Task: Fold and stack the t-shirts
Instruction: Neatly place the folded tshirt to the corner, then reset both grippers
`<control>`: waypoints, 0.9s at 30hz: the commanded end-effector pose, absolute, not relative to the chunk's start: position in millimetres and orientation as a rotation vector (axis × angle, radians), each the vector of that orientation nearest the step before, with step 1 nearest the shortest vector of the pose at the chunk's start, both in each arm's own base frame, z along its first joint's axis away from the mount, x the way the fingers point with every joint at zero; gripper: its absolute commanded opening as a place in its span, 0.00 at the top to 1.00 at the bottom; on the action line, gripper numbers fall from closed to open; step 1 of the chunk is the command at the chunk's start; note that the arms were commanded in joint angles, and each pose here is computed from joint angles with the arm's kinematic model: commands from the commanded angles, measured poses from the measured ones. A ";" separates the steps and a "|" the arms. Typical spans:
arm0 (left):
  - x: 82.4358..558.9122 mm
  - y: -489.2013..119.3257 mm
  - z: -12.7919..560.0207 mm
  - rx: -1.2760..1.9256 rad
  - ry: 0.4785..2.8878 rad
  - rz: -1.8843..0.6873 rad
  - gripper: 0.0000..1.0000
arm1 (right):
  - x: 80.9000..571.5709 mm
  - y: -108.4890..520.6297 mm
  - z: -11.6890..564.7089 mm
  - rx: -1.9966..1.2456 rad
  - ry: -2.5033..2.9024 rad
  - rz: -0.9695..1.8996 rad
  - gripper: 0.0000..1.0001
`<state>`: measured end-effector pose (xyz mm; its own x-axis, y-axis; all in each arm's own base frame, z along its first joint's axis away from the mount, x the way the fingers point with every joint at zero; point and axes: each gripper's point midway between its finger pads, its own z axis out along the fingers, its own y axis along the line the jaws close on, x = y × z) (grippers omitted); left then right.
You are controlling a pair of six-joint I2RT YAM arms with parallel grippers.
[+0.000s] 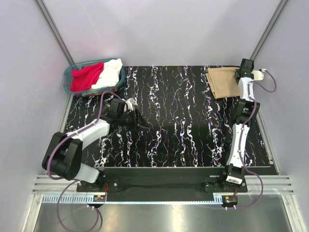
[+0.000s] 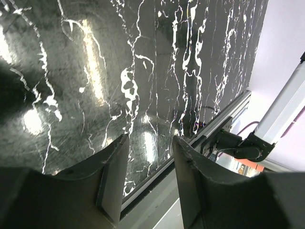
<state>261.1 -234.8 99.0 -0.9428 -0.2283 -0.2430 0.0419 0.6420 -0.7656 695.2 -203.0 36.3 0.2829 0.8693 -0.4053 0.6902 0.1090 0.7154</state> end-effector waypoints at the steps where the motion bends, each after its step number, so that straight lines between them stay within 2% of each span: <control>1: 278.5 -246.0 116.7 -0.109 2.480 -1.232 0.54 | 682.0 -228.4 27.8 1.671 1.421 0.166 1.00; 5: 282.5 -249.1 115.2 -0.111 2.485 -1.236 0.54 | 696.8 -233.4 43.8 1.582 1.422 0.246 1.00; 10: 285.9 -256.0 114.2 -0.100 2.490 -1.257 0.54 | 691.4 -237.3 22.4 1.566 1.474 0.207 1.00; 13: 286.5 -257.9 115.2 -0.091 2.491 -1.265 0.54 | 699.5 -238.6 41.9 1.462 1.491 0.210 0.99; 15: 287.1 -258.0 115.7 -0.090 2.489 -1.269 0.54 | 702.3 -235.7 41.3 1.417 1.524 0.222 0.89; 16: 287.1 -258.4 116.5 -0.091 2.488 -1.269 0.54 | 702.6 -236.0 45.0 1.396 1.534 0.219 0.79; 19: 286.7 -259.2 120.3 -0.089 2.487 -1.278 0.54 | 698.8 -239.3 63.5 1.293 1.588 0.145 0.61; 20: 287.2 -258.9 123.1 -0.085 2.482 -1.278 0.54 | 694.2 -244.8 67.0 1.237 1.626 0.081 0.51; 22: 285.9 -258.3 131.0 -0.073 2.476 -1.273 0.54 | 689.5 -248.5 94.7 1.167 1.646 0.036 0.43; 23: 287.1 -257.9 138.8 -0.062 2.455 -1.269 0.54 | 684.5 -251.8 115.4 1.109 1.663 -0.006 0.33; 25: 284.1 -256.3 144.3 -0.061 2.455 -1.267 0.54 | 674.1 -251.3 126.2 1.050 1.728 -0.065 0.29; 26: 283.3 -255.8 148.2 -0.057 2.448 -1.266 0.54 | 668.1 -252.8 134.5 1.042 1.740 -0.096 0.22; 27: 281.8 -254.9 156.9 -0.047 2.426 -1.269 0.54 | 658.4 -252.3 154.0 1.029 1.754 -0.123 0.20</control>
